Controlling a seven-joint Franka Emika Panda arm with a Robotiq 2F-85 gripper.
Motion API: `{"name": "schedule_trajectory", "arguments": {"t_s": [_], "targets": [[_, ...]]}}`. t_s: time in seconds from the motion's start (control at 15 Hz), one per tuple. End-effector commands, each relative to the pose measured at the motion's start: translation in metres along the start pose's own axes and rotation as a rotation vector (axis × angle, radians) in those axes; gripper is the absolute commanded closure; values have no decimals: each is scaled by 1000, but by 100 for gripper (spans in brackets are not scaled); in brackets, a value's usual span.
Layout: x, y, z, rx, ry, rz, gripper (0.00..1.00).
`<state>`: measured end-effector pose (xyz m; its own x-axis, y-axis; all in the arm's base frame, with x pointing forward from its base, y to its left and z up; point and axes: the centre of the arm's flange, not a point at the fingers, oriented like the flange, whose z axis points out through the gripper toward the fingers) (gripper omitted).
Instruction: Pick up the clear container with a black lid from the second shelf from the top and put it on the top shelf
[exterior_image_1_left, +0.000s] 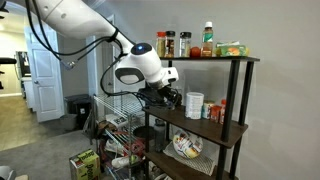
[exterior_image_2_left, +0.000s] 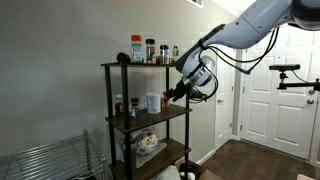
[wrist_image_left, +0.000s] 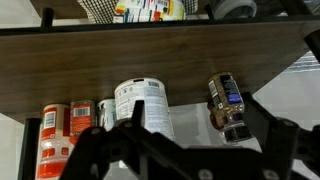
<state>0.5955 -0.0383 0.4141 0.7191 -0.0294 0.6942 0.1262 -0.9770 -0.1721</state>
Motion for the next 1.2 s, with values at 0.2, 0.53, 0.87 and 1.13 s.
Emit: {"name": "schedule_trajectory", "arguments": {"t_s": [0.2,0.53,0.87,1.13], "targets": [[-12,-5,35,0,-22,-78,0],[-21,-18,50,14,5,-91,0],[-3,-38,59,24,94,-51,0],[12,-39,68,51,99,-19,0]]}}
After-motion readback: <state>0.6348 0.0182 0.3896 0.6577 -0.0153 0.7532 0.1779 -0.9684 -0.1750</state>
